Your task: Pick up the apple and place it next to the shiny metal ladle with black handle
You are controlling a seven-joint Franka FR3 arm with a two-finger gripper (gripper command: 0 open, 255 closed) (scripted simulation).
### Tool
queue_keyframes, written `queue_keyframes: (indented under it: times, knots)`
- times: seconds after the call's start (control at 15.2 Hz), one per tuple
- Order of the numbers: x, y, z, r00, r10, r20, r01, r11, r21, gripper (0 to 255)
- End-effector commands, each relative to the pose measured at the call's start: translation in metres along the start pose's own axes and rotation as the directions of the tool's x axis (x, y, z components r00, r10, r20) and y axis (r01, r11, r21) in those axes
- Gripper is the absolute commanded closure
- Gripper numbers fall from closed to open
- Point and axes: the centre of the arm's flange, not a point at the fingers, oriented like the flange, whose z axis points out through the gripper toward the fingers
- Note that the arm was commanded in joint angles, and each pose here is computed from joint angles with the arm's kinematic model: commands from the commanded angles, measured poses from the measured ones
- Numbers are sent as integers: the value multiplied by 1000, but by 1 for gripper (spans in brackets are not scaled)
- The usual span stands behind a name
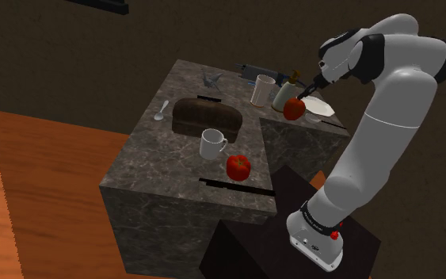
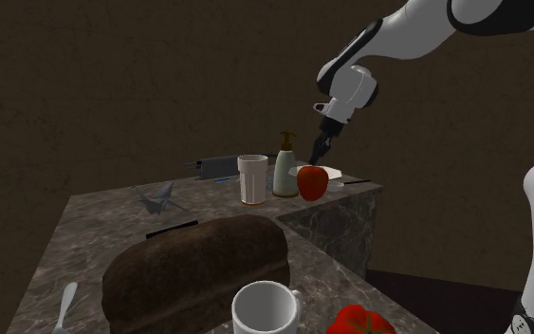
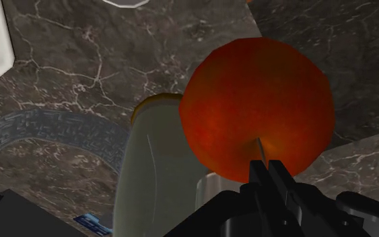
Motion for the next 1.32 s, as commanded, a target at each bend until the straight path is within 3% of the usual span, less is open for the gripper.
queue_keyframes:
  times: [0.0, 0.33, 0.4, 0.73, 0.99, 1.25]
  knots:
    - [-1, 0, 2, 1000, 0, 0, 0, 1000, -1, 255]
    - [-1, 0, 2, 1000, 0, 0, 0, 1000, -1, 255]
    - [-1, 0, 2, 1000, 0, 0, 0, 1000, -1, 0]
    - [-1, 0, 2, 1000, 0, 0, 0, 1000, -1, 0]
    - [-1, 0, -48, 1000, 0, 0, 0, 1000, -1, 0]
    - [-1, 0, -48, 1000, 0, 0, 0, 1000, -1, 0]
